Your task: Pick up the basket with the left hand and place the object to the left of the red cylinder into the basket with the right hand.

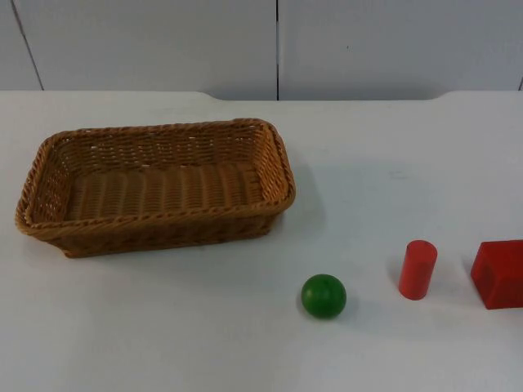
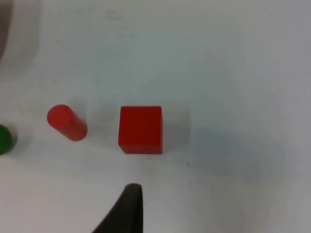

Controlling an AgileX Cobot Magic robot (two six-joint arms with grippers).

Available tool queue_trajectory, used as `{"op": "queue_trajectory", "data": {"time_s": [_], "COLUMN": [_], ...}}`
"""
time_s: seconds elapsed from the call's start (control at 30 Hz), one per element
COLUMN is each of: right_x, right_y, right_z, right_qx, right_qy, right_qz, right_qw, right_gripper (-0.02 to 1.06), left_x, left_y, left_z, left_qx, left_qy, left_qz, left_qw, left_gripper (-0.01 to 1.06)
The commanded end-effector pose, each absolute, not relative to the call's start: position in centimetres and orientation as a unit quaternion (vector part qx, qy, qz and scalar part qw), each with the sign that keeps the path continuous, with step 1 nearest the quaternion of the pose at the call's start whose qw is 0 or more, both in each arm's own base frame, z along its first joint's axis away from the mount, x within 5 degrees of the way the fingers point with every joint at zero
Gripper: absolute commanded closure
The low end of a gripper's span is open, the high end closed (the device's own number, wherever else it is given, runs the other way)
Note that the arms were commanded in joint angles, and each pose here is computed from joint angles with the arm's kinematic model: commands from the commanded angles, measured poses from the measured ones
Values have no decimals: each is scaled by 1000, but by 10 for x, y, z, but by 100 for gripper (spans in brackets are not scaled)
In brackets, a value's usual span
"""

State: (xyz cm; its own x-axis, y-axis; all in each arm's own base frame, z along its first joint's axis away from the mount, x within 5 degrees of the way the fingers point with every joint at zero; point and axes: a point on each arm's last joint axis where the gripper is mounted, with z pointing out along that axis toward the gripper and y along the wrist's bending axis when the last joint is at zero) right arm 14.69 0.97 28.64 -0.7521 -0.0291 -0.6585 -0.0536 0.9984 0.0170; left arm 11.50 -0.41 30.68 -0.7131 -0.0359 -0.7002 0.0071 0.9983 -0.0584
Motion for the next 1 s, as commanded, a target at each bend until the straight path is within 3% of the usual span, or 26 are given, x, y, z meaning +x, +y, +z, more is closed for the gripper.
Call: {"op": "queue_trajectory", "data": {"time_s": [0.0,0.43,0.97], "right_x": [154,160,160], "right_y": [11,11,11], "right_z": [284,278,278], "right_qx": [-24,-25,-26], "right_qy": [938,944,943], "right_qz": [18,17,15], "right_qw": [344,329,330], "right_gripper": [-1,-1,-1], "left_x": [125,179,307], "left_y": [-5,-7,-3], "left_z": [305,275,253], "left_qx": [-8,-7,35], "left_qy": [928,947,973], "left_qz": [-34,-45,-20], "left_qw": [370,317,227], "left_gripper": [0,0,0]}}
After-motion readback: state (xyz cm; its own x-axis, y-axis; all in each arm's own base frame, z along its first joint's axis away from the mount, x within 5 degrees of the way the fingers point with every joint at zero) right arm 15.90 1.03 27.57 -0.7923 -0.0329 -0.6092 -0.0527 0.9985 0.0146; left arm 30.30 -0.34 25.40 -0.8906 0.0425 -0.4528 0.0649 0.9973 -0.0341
